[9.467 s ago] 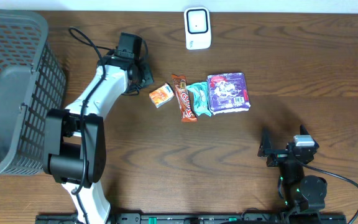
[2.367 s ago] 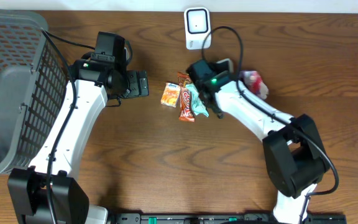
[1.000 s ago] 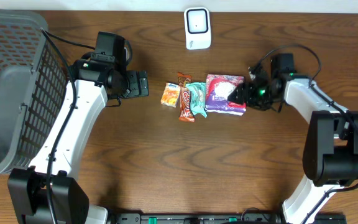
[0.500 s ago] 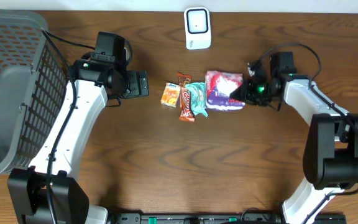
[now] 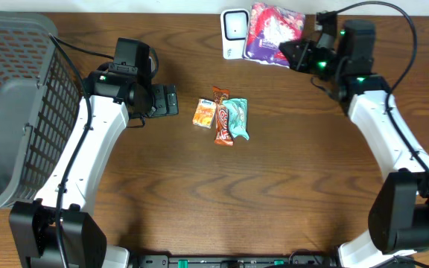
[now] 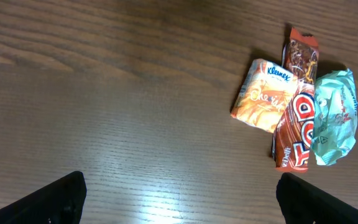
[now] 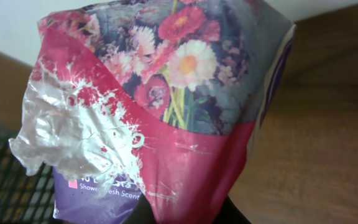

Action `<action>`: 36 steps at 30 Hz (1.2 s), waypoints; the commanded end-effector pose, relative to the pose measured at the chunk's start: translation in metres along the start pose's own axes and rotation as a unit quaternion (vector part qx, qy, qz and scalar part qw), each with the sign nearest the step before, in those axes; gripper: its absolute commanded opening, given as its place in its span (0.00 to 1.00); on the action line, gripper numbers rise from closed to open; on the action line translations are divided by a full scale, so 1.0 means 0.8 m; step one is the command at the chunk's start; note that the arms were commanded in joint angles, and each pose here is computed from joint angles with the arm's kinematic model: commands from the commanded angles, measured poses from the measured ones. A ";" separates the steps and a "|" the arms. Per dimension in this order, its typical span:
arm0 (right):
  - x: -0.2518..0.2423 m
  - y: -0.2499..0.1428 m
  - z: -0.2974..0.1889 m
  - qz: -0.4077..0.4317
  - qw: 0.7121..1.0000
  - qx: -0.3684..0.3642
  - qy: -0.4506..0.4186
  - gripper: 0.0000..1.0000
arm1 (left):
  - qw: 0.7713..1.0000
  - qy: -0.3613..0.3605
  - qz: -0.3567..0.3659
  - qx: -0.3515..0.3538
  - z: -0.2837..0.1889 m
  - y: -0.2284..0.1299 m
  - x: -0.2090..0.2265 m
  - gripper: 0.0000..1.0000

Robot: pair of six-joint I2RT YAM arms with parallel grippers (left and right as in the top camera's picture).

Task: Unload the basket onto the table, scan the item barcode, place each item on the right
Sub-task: 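Lift the purple pack and hold it up to the scanner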

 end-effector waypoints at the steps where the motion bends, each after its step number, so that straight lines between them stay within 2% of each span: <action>1: 0.013 0.005 0.019 0.013 0.997 -0.038 -0.073 0.01 | 1.000 0.007 0.002 -0.005 -0.003 0.000 0.003 0.98; 6: 0.046 0.016 0.046 -0.009 0.981 -0.127 -0.148 0.01 | 1.000 0.007 0.002 -0.005 -0.003 0.000 0.003 0.98; 9: 0.063 0.023 0.067 -0.019 0.973 -0.181 -0.140 0.01 | 1.000 0.007 0.002 -0.005 -0.003 0.000 0.003 0.98; 15: 0.042 0.018 0.120 0.093 0.958 -0.259 -0.076 0.01 | 1.000 0.007 0.002 -0.005 -0.003 0.000 0.003 0.98; 18: 0.027 0.011 0.150 0.096 0.959 -0.256 -0.079 0.01 | 1.000 0.007 0.002 -0.005 -0.003 0.000 0.003 0.98; 24: 0.019 0.002 0.197 0.075 0.975 -0.192 -0.079 0.01 | 1.000 0.007 0.002 -0.005 -0.003 0.000 0.003 0.98; 28: 0.027 0.018 0.194 0.038 0.977 -0.192 -0.083 0.01 | 1.000 0.007 0.002 -0.005 -0.003 0.000 0.003 0.98; 36: -0.001 0.051 0.147 0.039 0.974 -0.175 -0.137 0.01 | 1.000 0.007 0.002 -0.005 -0.003 0.000 0.003 0.98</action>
Point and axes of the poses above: each gripper's point midway between its finger pads, its own z axis out along the fingers, its own x axis along the line the jaws close on, y = z × x, the point moved 6 cm from there along -z, back along the fingers, and after that the axes turned 12 degrees about -z, right-handed, at the moved point
